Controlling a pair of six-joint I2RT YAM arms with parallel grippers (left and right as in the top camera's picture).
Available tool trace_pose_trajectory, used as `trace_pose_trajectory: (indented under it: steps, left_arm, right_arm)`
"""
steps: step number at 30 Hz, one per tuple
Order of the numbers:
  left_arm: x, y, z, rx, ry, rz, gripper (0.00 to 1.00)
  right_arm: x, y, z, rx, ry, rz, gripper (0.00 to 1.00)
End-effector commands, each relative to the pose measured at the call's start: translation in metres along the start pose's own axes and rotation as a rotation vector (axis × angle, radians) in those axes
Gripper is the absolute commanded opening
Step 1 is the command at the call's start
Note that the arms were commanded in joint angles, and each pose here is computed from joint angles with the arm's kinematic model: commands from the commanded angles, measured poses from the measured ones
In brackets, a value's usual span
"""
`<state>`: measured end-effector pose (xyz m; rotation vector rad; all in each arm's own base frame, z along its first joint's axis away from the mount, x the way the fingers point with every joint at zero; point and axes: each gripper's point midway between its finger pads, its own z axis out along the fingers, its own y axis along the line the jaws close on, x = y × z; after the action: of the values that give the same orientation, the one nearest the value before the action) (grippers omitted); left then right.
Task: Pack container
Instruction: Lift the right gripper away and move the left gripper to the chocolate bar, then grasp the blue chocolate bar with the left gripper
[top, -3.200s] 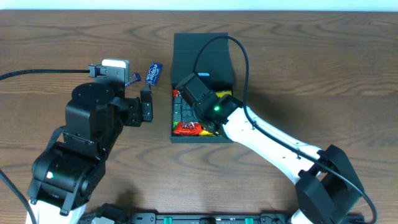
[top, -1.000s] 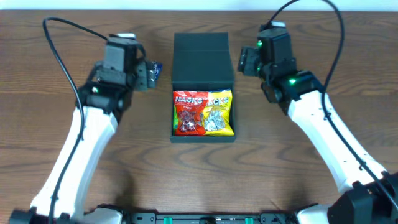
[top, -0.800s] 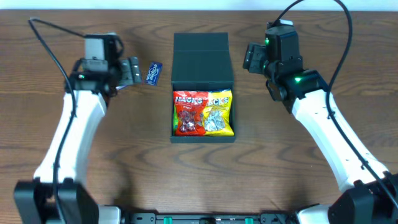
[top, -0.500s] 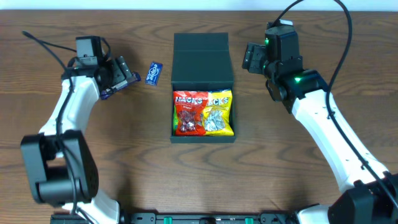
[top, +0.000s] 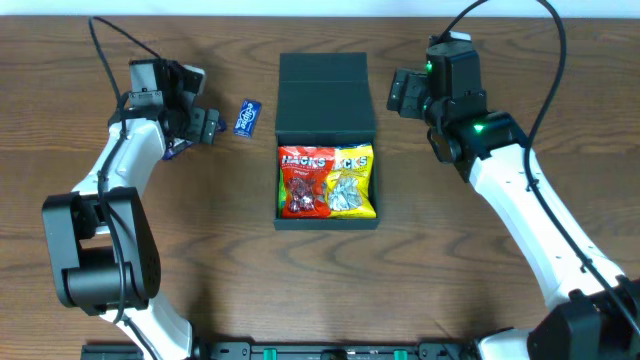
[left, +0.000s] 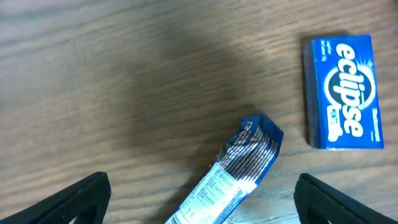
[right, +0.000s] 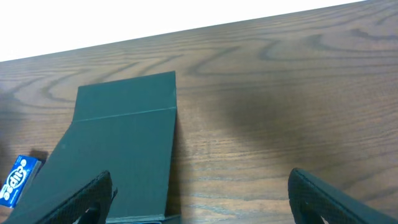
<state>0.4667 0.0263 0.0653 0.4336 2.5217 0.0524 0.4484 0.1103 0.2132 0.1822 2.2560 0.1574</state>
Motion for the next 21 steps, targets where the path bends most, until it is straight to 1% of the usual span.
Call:
trace_pose_trajectory:
  steps: [1, 4, 10, 11, 12, 13, 14, 16, 18, 21]
  left_arm:
    - [0.0, -0.007, 0.007, 0.049, -0.004, 0.109, 0.95]
    - [0.007, -0.016, 0.011, 0.096, 0.009, 0.135, 0.95]
    - [0.019, -0.02, 0.024, 0.115, 0.045, 0.205, 0.95]
    - [0.021, -0.02, 0.026, 0.115, 0.05, 0.207, 0.96]
    - [0.022, -0.019, 0.027, 0.11, 0.053, 0.21, 1.0]
    - [0.021, -0.018, 0.029, 0.105, 0.052, 0.21, 0.92]
    - [0.022, -0.017, 0.03, 0.105, 0.052, 0.212, 0.88]
    - [0.024, -0.018, 0.033, 0.107, 0.057, 0.213, 0.88]
    - [0.027, -0.019, 0.036, 0.113, 0.066, 0.215, 0.87]
    - [0.03, -0.02, 0.04, 0.118, 0.075, 0.213, 0.84]
  right_arm:
    - [-0.005, -0.003, -0.004, 0.007, -0.017, -0.003, 0.9]
    - [-0.006, -0.005, -0.004, 0.023, -0.021, -0.003, 0.91]
    - [-0.004, -0.006, -0.002, 0.026, -0.015, -0.004, 0.95]
    - [-0.004, -0.006, -0.002, 0.025, -0.015, -0.004, 0.95]
    - [-0.004, -0.006, -0.001, 0.026, -0.015, -0.004, 0.95]
    - [-0.004, -0.006, -0.001, 0.026, -0.015, -0.004, 0.95]
    - [-0.004, -0.006, -0.001, 0.026, -0.014, -0.005, 0.96]
    - [-0.003, -0.006, 0.0, 0.027, -0.011, -0.005, 0.96]
    - [-0.002, -0.006, 0.001, 0.027, -0.01, -0.006, 0.99]
    - [-0.002, -0.006, 0.001, 0.027, -0.01, -0.006, 0.99]
